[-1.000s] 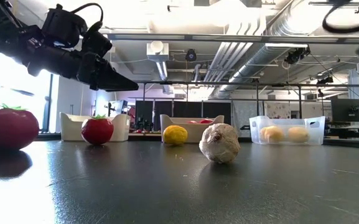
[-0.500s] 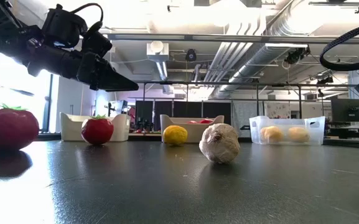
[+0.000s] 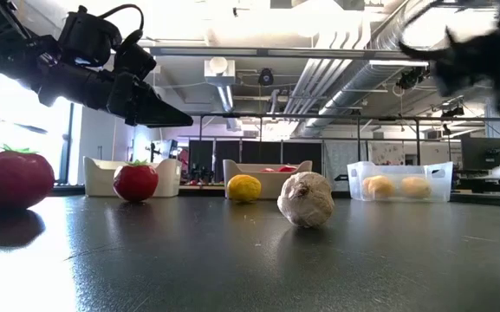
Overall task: Sort produce into baskets
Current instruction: Put the bottom right garlic into the white bin
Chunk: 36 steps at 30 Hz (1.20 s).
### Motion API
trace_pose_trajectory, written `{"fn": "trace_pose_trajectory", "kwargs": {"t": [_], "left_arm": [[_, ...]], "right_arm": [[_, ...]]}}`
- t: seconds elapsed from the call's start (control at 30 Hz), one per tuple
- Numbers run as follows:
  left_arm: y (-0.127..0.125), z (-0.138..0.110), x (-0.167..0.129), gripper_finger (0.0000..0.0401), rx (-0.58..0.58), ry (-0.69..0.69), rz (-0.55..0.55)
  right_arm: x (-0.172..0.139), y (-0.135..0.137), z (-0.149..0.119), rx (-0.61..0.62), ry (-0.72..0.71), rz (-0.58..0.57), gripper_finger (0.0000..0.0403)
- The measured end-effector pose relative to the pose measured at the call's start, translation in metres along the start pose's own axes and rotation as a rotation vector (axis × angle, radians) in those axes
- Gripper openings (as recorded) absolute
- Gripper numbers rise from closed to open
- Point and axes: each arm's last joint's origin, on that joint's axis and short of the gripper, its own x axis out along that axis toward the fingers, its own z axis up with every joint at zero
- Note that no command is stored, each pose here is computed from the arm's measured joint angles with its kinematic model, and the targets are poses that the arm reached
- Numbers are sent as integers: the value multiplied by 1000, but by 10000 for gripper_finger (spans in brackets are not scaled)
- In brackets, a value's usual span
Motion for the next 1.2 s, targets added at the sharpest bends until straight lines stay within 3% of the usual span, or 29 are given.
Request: {"fn": "trace_pose_trajectory", "kwargs": {"t": [0.3,0.5,0.67,0.9,1.07,1.2], "left_arm": [[0,-1,0,170,-3,8,3],[3,-3,0,168,19,42,90],[6,-3,0,126,49,34,85],[12,3,1,58,2,-29,-20],[12,25,8,80,36,-96,-24],[16,46,16,127,-38,-114,-43]], "right_arm": [[6,-18,73,-166,-434,-18,180],[14,-47,129,-211,-733,55,179],[4,-71,162,-211,-946,58,179],[-2,-74,187,-380,-1161,102,179],[-2,-72,195,-513,-1263,114,179],[-2,-70,197,-581,-1300,84,179]]}}
